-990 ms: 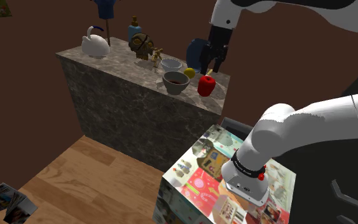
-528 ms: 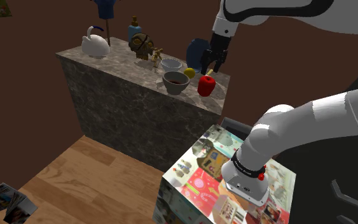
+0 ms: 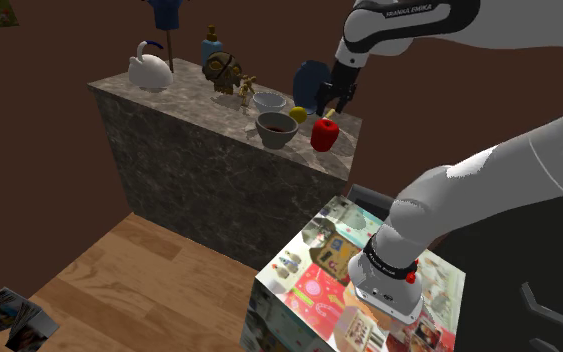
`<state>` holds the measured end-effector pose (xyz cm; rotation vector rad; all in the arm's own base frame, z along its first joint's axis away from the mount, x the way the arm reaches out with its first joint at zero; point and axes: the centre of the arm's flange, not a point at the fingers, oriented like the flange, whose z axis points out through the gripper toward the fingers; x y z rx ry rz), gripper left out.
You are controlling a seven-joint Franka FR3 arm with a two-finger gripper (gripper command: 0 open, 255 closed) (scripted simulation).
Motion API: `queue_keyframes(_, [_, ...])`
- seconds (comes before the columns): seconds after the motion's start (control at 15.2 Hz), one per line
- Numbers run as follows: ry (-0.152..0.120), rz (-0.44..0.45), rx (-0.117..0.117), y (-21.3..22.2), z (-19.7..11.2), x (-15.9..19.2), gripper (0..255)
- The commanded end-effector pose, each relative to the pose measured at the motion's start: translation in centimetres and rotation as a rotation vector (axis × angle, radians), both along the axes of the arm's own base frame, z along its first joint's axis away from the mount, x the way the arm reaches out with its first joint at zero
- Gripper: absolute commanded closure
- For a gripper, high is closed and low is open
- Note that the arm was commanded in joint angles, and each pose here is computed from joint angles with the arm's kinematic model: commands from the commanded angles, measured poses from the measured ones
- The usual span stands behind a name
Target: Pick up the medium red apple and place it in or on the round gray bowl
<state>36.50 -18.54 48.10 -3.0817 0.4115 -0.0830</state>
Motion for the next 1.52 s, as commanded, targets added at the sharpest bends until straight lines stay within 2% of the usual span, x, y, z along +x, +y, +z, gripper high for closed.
queue_keyframes(0.0, [-0.022, -0.025, -0.017, -2.2, -0.9, 0.3, 0])
queue_keyframes(0.53, [-0.098, -0.119, -0.075, -10.7, -3.5, 1.7, 0])
queue_keyframes(1.06, [-0.098, -0.119, -0.075, -11.0, -7.4, 2.3, 0])
queue_keyframes(1.45, [-0.098, -0.119, -0.075, -11.0, -7.4, 2.3, 0])
